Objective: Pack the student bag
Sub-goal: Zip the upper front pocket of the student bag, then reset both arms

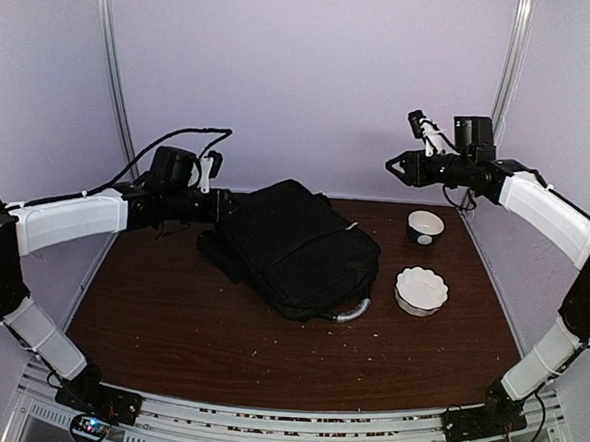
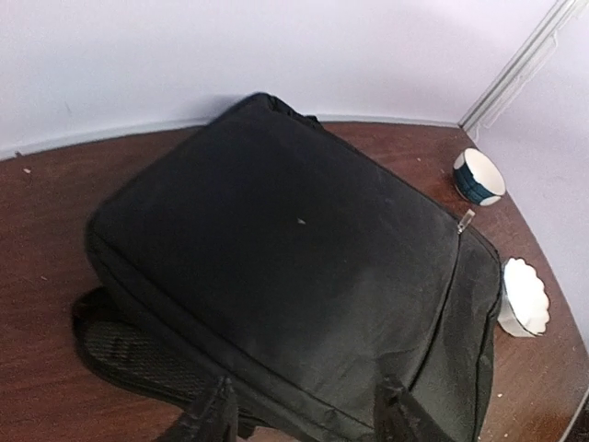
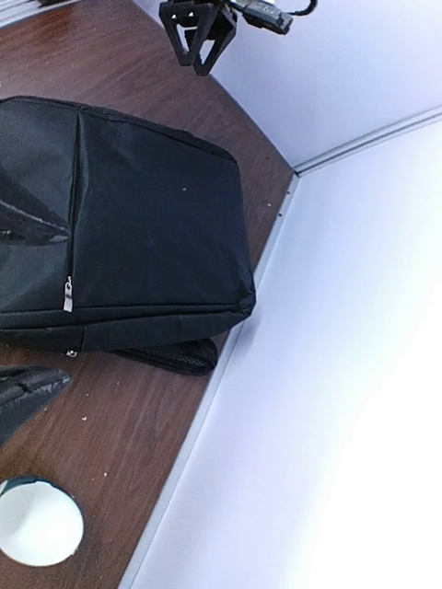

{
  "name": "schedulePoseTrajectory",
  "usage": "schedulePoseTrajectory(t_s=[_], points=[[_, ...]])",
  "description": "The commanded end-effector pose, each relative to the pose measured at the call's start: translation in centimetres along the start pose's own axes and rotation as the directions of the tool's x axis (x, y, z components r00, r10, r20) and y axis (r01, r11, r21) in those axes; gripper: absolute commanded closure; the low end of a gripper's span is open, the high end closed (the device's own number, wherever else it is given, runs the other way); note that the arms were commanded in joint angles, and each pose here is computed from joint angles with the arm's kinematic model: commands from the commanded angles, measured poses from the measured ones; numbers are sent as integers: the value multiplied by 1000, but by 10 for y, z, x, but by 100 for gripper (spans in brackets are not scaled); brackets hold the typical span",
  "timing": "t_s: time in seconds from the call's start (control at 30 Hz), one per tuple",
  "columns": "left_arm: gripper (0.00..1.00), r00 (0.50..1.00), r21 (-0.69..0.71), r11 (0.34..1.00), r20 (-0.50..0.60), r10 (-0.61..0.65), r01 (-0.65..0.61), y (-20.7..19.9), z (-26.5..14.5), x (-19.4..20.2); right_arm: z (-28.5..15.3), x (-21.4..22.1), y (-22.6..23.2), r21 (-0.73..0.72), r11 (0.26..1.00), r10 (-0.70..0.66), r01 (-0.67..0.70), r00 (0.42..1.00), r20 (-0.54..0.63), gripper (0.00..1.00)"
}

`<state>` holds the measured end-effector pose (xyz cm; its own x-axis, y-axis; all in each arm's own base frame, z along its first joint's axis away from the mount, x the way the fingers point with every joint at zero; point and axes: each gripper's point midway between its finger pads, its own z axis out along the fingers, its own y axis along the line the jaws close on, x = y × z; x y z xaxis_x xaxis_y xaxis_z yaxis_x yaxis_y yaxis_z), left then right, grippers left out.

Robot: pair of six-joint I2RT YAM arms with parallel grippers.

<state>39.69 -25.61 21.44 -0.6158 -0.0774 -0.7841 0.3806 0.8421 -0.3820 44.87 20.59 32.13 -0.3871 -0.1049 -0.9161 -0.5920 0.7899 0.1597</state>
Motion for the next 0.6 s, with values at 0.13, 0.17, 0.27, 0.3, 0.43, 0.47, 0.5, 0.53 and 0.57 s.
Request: schedulePoseTrajectory(t_s=[0.13,0.17,0.27,0.3,0.43,0.47,0.5,0.53,0.57], points=[[27,959,-329,910,46,280,-250,46,-68,-55,-72,-4,-52,340,935,-107,100,994,2,0],[25,958,-342,905,43,285,-254,49,-72,-59,-78,-4,-60,392,915,-105,95,994,3,0],[22,947,-377,880,16,320,-290,53,-82,-69,-100,-16,-82,544,838,-90,49,995,48,0],[21,942,-390,869,9,335,-305,54,-86,-72,-108,-22,-87,579,815,-87,35,994,63,0],[15,923,-442,832,25,384,-334,55,-105,-86,-138,-39,-101,686,724,-43,-69,989,145,0],[5,921,-457,827,42,387,-327,57,-110,-88,-141,-36,-101,690,721,-37,-70,990,139,0],[2,919,-471,824,64,389,-316,58,-115,-89,-142,-31,-101,693,717,-29,-74,990,136,0],[2,917,-488,819,88,389,-301,60,-120,-91,-144,-25,-101,696,714,-26,-77,990,136,0],[2,916,-510,815,117,383,-275,64,-127,-91,-143,-18,-100,693,717,-26,-73,991,131,0]])
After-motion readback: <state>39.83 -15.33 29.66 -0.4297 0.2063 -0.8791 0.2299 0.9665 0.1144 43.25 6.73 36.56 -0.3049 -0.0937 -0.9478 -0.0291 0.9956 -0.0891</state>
